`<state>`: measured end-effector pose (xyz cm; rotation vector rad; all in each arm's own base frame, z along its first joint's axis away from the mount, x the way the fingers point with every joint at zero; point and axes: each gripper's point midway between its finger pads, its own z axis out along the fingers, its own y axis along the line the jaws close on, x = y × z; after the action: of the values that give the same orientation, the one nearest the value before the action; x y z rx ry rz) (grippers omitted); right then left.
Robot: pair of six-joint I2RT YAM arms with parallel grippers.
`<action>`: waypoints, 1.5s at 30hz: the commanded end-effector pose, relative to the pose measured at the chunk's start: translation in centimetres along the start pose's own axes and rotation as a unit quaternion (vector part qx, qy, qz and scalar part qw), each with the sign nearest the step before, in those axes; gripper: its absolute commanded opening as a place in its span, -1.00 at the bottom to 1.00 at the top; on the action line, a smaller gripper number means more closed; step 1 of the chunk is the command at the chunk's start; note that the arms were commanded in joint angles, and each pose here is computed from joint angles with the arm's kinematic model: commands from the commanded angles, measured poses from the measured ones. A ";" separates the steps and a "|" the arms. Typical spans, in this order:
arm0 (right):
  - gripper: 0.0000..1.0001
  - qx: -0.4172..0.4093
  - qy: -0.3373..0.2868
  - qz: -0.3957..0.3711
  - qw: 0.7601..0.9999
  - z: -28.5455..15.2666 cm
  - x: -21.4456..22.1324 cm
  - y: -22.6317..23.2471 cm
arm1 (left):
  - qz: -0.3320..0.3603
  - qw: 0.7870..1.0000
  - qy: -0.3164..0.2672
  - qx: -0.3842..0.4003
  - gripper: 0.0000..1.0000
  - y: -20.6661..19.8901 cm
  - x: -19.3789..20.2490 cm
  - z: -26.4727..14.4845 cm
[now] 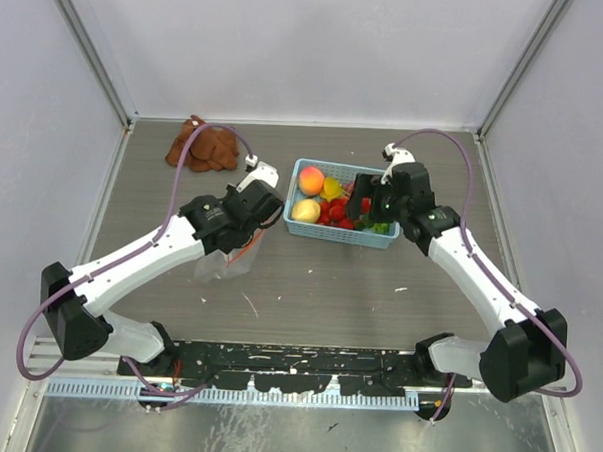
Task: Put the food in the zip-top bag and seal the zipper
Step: Move the bin to the center of the board.
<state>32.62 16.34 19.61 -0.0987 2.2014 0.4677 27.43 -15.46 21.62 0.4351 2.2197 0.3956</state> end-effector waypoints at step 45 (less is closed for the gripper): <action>0.99 0.061 0.000 0.092 0.994 -5.4 1.4 -5.7 | 0.029 0.996 -0.026 0.079 -1.00 -3.1 -3.5 0.3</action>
<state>27.04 7.04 14.79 0.2604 2.3912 0.3096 29.14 -18.51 22.03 0.6388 2.2083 0.3430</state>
